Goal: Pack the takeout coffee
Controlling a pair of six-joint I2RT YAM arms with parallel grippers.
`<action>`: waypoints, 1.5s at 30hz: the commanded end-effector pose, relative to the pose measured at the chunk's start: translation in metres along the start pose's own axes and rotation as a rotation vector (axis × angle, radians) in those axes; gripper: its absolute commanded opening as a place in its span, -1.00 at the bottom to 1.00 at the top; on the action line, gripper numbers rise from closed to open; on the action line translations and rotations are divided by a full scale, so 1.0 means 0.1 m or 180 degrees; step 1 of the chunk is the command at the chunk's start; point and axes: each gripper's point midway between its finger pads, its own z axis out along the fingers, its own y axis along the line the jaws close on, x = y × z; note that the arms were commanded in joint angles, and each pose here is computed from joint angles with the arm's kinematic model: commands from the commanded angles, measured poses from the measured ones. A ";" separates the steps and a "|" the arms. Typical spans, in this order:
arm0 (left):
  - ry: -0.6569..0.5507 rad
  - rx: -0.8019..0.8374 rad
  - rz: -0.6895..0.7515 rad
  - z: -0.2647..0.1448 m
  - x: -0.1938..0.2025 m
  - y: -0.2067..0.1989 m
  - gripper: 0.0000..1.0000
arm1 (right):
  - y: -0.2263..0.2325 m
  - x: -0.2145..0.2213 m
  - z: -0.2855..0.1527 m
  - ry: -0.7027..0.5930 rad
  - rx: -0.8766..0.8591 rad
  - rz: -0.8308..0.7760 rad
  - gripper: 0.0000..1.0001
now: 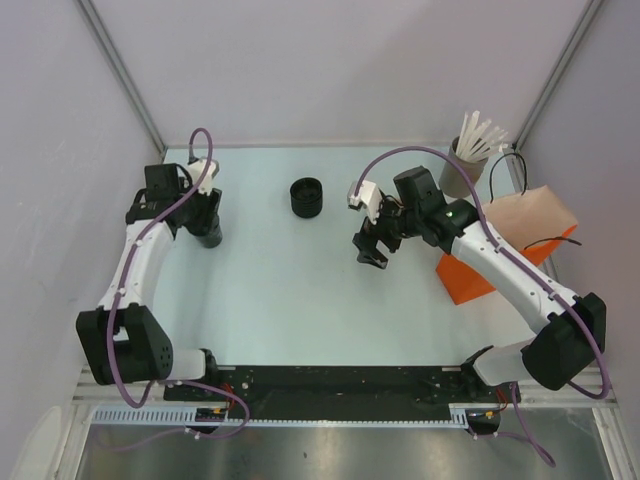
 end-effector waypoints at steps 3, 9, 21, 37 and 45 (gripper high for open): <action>-0.0121 0.0047 0.0020 0.12 -0.10 0.06 0.05 | -0.04 -0.05 0.03 -0.0086 0.0042 -0.0082 0.95; -0.0060 0.0064 -0.0005 0.22 -0.05 0.09 -0.13 | -0.03 -0.03 0.03 -0.0077 0.0049 -0.0080 0.92; -0.0067 0.0082 -0.0031 0.27 -0.07 0.14 -0.37 | -0.03 0.00 0.05 -0.0052 0.0041 -0.0062 0.89; -0.0095 0.0158 -0.0055 0.23 -0.12 0.13 -0.49 | -0.03 0.01 0.06 -0.0034 0.0030 -0.0052 0.86; -0.0097 0.0153 -0.0073 0.23 -0.12 0.15 -0.66 | -0.02 0.03 0.06 -0.0026 0.0013 -0.0036 0.84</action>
